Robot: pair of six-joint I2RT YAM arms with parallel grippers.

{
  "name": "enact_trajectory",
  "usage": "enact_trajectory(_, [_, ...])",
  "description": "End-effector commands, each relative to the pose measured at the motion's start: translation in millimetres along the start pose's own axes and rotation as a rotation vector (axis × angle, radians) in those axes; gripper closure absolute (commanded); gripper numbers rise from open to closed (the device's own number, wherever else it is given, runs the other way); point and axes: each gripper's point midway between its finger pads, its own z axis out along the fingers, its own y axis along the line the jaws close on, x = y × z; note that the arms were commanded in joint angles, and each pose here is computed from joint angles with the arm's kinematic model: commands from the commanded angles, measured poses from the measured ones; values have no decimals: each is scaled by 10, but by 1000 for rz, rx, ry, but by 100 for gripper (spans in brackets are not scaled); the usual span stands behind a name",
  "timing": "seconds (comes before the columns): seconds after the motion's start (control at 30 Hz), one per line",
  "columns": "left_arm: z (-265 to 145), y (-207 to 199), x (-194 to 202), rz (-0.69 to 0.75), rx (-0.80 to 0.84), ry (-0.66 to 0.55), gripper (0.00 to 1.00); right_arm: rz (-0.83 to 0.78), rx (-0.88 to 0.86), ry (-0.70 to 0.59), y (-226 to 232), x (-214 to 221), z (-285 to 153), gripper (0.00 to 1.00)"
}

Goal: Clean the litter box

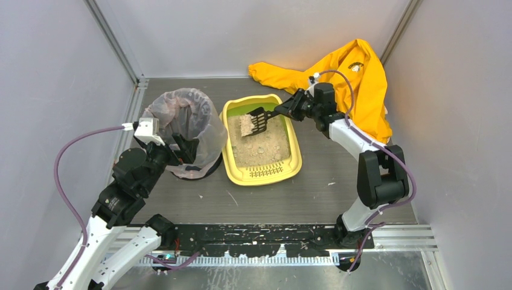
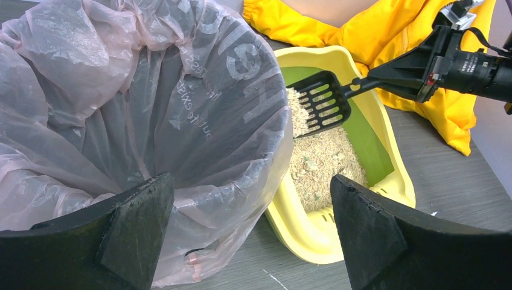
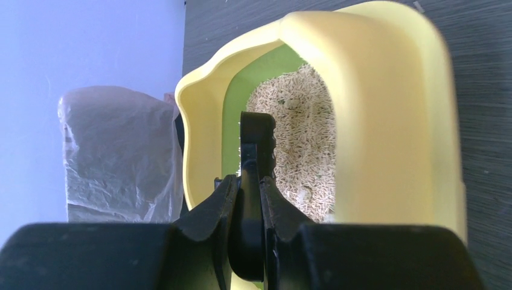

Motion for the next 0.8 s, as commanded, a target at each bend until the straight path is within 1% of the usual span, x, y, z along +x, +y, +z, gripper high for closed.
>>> enact_trajectory(0.0, [0, -56, -144, 0, 22, -48, 0, -21, -111, -91, 280, -298, -299, 99])
enact_trajectory(0.17, [-5, -62, -154, -2, 24, -51, 0, 11, -136, -122, 227, -389, -473, 99])
enact_trajectory(0.3, [-6, -62, -153, -2, 25, -50, 0, 68, -227, -138, 265, -464, -606, 99])
enact_trajectory(0.57, [11, -65, -141, -1, 24, -46, 0, 129, -270, -119, 157, -358, -576, 99])
enact_trajectory(0.77, [23, -74, -140, -1, 27, -43, 0, 167, -322, -132, 153, -426, -628, 99])
